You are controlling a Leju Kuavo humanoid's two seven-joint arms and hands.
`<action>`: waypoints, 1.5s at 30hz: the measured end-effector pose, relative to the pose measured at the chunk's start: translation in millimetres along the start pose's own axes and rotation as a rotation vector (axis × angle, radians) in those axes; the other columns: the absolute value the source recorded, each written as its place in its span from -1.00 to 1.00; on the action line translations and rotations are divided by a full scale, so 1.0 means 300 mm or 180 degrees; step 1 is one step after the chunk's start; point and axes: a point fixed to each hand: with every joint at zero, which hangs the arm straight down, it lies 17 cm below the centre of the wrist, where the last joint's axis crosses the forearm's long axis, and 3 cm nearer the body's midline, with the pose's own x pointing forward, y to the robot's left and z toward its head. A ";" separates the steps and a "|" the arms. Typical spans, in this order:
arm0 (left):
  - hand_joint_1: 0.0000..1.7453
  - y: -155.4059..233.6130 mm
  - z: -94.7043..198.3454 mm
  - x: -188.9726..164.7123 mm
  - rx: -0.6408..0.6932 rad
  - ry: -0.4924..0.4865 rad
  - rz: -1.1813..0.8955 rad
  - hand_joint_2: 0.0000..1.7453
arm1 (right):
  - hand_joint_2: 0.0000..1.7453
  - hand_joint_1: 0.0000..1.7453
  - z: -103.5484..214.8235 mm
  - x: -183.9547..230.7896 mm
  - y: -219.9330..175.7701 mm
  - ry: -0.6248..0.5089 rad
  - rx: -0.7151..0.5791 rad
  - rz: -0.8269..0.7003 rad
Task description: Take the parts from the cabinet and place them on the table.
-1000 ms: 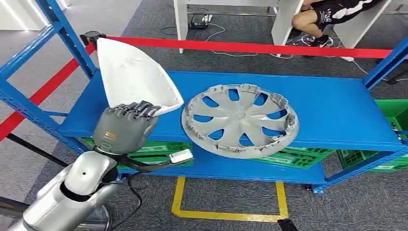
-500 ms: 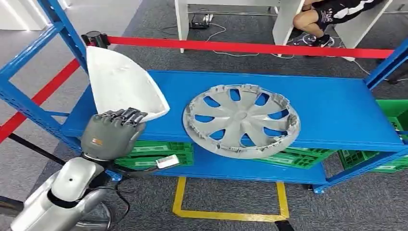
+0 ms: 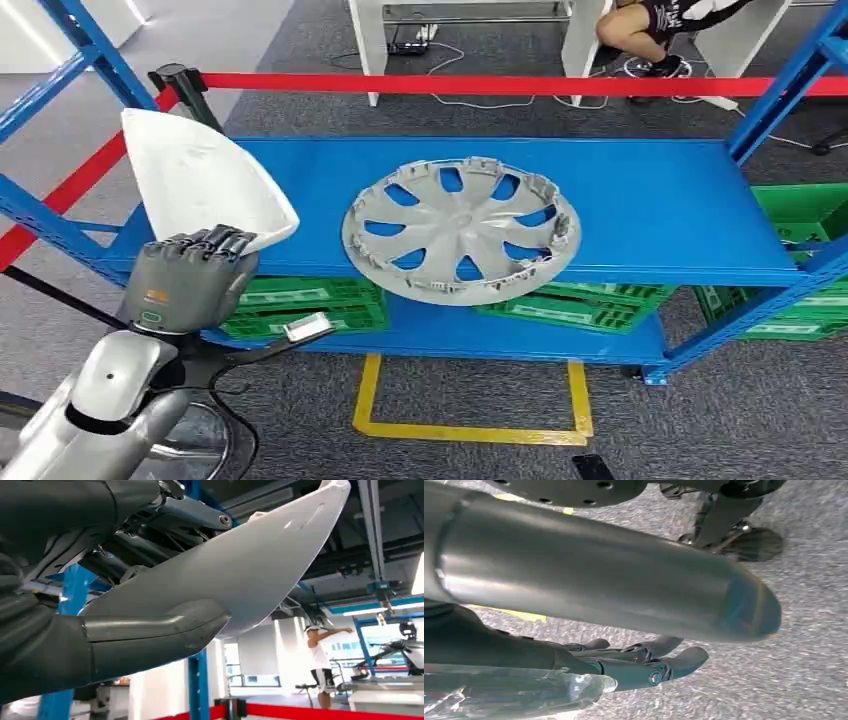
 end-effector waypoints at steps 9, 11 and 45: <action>1.00 0.008 -0.005 -0.013 0.0023 0.0015 -0.0015 1.00 | -1.00 -1.00 0.004 -0.004 0.013 0.0008 0.0017 0.0002; 1.00 0.007 -0.004 -0.011 0.0019 0.0022 -0.0005 1.00 | -1.00 -1.00 0.003 -0.004 0.013 0.0013 0.0018 0.0004; 1.00 -0.011 0.032 -0.074 -0.0028 0.0152 -0.0012 1.00 | -1.00 -1.00 0.006 0.018 0.044 0.0023 0.0007 -0.0043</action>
